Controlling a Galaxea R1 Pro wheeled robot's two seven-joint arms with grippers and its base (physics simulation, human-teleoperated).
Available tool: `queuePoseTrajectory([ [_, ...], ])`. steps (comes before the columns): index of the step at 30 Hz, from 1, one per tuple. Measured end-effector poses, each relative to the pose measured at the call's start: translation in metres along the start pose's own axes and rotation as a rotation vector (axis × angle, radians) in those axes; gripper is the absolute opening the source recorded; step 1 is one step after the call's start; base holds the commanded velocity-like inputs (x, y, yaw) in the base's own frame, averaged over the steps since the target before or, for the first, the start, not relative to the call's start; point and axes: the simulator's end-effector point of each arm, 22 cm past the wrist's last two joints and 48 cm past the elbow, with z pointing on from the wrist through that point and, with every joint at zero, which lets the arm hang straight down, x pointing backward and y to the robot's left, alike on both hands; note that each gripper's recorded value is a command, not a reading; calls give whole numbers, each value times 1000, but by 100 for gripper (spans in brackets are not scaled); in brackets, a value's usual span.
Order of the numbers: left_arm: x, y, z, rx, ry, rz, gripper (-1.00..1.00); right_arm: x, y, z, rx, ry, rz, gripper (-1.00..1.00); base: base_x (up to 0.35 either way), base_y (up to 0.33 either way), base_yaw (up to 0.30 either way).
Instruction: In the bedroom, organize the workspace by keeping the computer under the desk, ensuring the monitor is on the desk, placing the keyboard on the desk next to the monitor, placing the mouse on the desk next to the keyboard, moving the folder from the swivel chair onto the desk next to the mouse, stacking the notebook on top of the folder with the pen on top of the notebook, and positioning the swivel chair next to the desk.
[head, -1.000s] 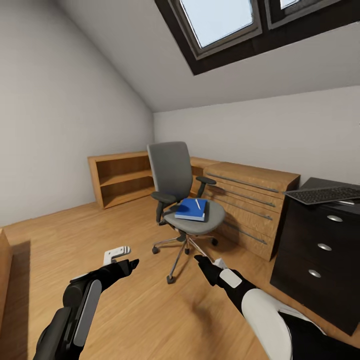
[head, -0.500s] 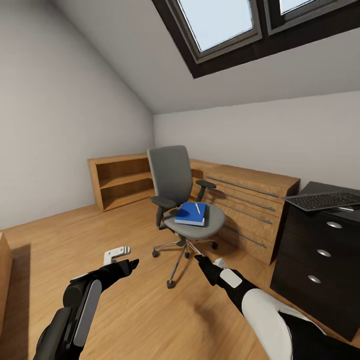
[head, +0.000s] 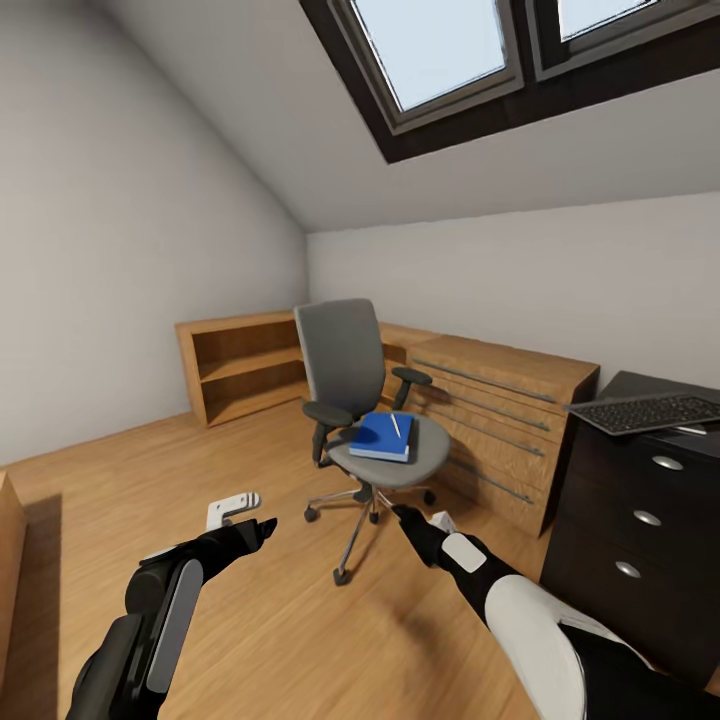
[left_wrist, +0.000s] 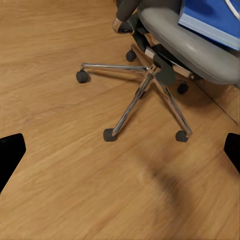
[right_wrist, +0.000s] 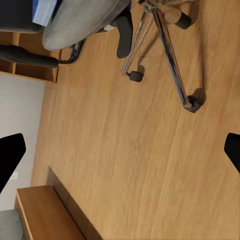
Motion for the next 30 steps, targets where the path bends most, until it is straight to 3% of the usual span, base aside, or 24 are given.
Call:
queuePoseTrajectory([
  [9,-18,-6,-6,0,1,0,100,-24,13,-9,1,-22,-3,100,0,0,0],
  [16,-32,-11,-11,0,1,0,100,-52,36,-17,-17,-65,-17,100,0,0,0],
  [25,-50,-17,-17,0,2,0,100,-135,41,-42,159,-292,-84,100,0,0,0],
  [27,-54,-19,-18,0,2,0,100,-159,44,-54,214,-363,-134,100,0,0,0],
  [30,-59,-20,-20,0,1,0,100,-178,57,-64,221,-413,-157,100,0,0,0],
])
